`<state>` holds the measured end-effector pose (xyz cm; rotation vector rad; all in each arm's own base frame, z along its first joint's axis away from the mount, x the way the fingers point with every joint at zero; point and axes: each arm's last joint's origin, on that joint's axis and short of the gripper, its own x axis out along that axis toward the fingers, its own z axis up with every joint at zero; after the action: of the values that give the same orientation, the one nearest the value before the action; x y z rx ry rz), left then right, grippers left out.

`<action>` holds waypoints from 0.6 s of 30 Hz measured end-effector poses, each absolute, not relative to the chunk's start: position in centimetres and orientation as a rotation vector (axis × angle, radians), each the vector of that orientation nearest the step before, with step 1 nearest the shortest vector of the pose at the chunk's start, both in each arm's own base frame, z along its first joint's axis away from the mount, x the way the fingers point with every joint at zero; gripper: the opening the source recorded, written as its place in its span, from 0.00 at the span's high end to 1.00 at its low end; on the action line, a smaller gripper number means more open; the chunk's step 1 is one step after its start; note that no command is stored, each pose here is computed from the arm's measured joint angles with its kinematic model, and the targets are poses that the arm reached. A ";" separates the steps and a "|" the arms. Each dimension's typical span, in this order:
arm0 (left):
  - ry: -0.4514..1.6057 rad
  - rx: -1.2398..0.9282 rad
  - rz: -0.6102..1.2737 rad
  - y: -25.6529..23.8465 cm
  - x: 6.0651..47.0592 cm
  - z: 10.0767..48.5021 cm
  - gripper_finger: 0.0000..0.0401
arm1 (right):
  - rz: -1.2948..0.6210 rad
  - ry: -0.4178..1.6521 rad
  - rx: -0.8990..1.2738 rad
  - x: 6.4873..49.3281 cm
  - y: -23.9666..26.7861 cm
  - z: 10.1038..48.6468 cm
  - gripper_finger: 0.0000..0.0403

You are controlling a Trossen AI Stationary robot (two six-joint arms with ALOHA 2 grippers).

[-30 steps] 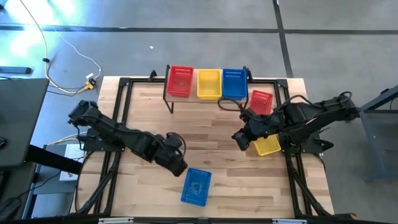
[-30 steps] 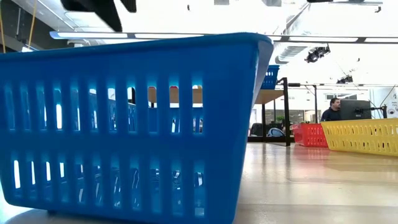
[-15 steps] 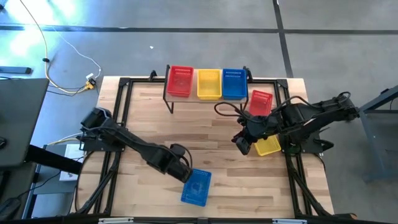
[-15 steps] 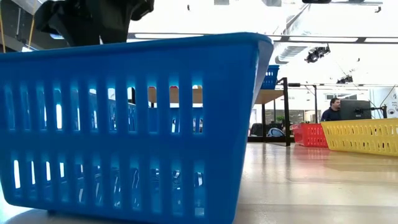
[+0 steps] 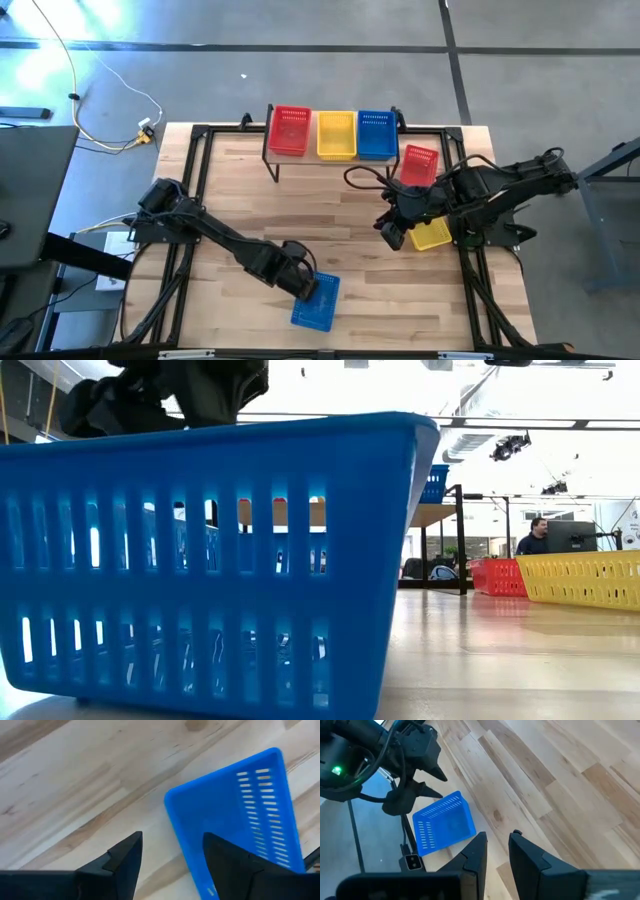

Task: Stack baskets on shelf by color
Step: Stack the blue basket on top of the blue basket on the shelf

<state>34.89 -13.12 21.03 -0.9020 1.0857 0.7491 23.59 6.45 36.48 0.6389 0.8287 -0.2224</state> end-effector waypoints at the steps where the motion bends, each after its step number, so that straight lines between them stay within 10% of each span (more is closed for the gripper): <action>1: 1.077 -0.905 0.751 -13.2 35.0 20.9 0.50 | -0.222 0.830 0.635 23.6 6.4 36.5 0.83; 18: 1.146 -0.931 0.750 -14.2 36.5 16.8 0.51 | -0.219 0.834 0.626 23.5 6.4 36.5 0.83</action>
<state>36.54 -14.20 16.80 -0.9307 1.1465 0.7496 23.54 6.43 36.47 0.6256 0.8340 -0.2189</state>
